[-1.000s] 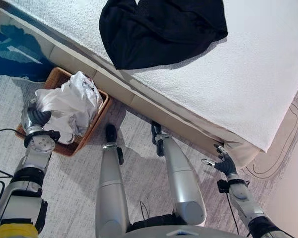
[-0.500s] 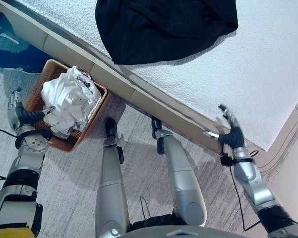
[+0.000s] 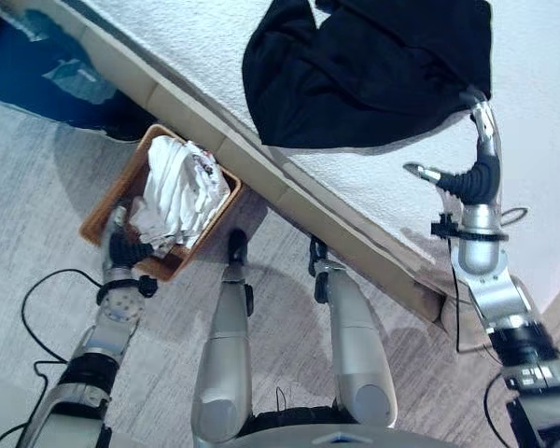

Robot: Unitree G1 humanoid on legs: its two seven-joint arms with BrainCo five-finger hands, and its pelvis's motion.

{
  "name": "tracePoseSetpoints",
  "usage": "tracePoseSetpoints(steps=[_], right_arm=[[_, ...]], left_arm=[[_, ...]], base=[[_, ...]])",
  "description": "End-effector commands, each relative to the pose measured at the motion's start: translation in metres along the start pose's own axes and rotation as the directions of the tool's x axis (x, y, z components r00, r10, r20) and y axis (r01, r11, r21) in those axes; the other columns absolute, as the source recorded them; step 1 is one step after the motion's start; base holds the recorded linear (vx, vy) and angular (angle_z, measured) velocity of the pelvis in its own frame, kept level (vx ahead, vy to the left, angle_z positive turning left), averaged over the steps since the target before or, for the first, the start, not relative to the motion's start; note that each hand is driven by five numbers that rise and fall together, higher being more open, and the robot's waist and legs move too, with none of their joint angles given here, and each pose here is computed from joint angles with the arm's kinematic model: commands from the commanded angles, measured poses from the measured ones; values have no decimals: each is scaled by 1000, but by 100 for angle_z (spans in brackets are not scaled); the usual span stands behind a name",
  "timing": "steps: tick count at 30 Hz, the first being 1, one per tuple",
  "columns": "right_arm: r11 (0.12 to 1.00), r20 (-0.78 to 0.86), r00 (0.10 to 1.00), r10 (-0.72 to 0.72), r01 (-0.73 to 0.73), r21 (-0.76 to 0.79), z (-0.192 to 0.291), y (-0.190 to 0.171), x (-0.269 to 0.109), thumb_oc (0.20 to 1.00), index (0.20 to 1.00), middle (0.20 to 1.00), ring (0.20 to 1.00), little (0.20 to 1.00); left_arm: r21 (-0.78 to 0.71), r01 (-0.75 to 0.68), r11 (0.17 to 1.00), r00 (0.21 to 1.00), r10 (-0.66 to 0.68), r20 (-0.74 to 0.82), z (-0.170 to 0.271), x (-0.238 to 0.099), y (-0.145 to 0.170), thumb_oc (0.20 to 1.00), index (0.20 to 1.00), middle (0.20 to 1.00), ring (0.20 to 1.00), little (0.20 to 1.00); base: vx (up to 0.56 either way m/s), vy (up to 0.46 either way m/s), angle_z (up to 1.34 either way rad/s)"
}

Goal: Pick up clothes into the bucket

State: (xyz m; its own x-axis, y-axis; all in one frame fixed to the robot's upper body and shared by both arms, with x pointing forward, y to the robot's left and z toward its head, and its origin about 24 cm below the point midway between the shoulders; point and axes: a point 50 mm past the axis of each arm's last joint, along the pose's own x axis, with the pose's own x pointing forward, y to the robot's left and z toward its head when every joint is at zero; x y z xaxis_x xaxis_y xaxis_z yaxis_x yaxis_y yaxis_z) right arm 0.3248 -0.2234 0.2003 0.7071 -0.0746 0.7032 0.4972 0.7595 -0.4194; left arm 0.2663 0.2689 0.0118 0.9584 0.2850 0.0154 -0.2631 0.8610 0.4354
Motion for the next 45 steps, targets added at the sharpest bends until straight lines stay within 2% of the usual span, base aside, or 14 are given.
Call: tracePoseSetpoints(steps=[1, 2, 5, 8, 13, 19, 20, 21, 22, 26, 31, 33, 41, 45], right_arm=[[981, 25, 999, -24, 29, -191, 2, -25, 46, 1000, 1000, 1000, 1000, 1000], [966, -8, 998, -54, 50, -254, -1, -29, 71, 1000, 1000, 1000, 1000, 1000], [929, -103, 992, -71, 28, -370, -10, -43, 101, 1000, 1000, 1000, 1000, 1000], [893, -188, 979, -73, -20, -450, -19, -57, 112, 1000, 1000, 1000, 1000, 1000], [798, -440, 893, -92, -198, -569, -59, -103, 97, 1000, 1000, 1000, 1000, 1000], [662, -638, 770, -17, -469, -585, -89, -118, 68, 1000, 1000, 1000, 1000, 1000], [665, -658, 753, -18, -483, -570, -93, -120, 64, 564, 564, 564, 564, 564], [649, -678, 735, 4, -518, -557, -96, -119, 60, 325, 325, 325, 325, 325], [629, -701, 713, 24, -556, -543, -100, -118, 54, 200, 200, 200, 200, 200], [640, -739, 673, 29, -580, -504, -106, -124, 47, 200, 200, 200, 200, 200], [784, -655, 756, -14, -398, -477, -93, -125, 62, 200, 200, 200, 200, 200], [795, -631, 775, -17, -372, -478, -88, -125, 67, 200, 200, 200, 200, 200], [825, -359, 933, -11, -194, -531, -30, -115, 118, 200, 200, 200, 200, 200], [880, -163, 987, -4, -74, -469, 8, -108, 135, 200, 200, 200, 200, 200]], left_arm=[[-38, 183, 982, 983, -182, 29, -4, -21, -21, 1000, 1000, 1000, 1000, 1000], [-13, 281, 960, 959, -281, 44, -4, -32, -34, 1000, 1000, 1000, 1000, 1000], [-62, 391, 918, 920, -390, 40, -5, -46, -55, 1000, 1000, 1000, 1000, 1000], [-69, 458, 886, 889, -458, 18, -9, -55, -68, 1000, 1000, 1000, 1000, 1000], [-82, 569, 818, 822, -567, 51, 3, -62, -93, 1000, 1000, 1000, 1000, 1000], [-118, 609, 784, 792, -609, 43, 4, -64, -99, 1000, 1000, 1000, 1000, 1000], [-128, 614, 779, 788, -615, 40, 4, -64, -101, 1000, 1000, 1000, 1000, 1000], [-128, 616, 777, 786, -616, 40, 5, -64, -102, 1000, 1000, 1000, 1000, 1000], [-131, 618, 775, 785, -618, 44, 6, -63, -103, 1000, 1000, 1000, 1000, 1000], [-175, 599, 781, 797, -603, 36, 6, -60, -103, 1000, 1000, 1000, 1000, 1000], [-200, 569, 797, 820, -568, 70, 16, -51, -103, 1000, 1000, 1000, 1000, 1000], [-205, 568, 797, 821, -565, 82, 18, -50, -102, 1000, 1000, 1000, 1000, 1000], [-189, 549, 814, 836, -537, 114, 23, -44, -94, 1000, 1000, 1000, 1000, 1000], [-175, 543, 821, 840, -528, 126, 26, -40, -90, 1000, 1000, 1000, 1000, 1000]], base=[[-1, -41, 17], [4, -28, 15], [-2, -33, 19], [0, -50, 16], [2, -71, 41], [51, -65, 28], [10, -5, 12], [14, -14, 10], [14, -15, 6], [0, 0, 0], [-29, 23, -1], [-42, 39, -5], [-13, 21, -16], [-13, 37, -17]])
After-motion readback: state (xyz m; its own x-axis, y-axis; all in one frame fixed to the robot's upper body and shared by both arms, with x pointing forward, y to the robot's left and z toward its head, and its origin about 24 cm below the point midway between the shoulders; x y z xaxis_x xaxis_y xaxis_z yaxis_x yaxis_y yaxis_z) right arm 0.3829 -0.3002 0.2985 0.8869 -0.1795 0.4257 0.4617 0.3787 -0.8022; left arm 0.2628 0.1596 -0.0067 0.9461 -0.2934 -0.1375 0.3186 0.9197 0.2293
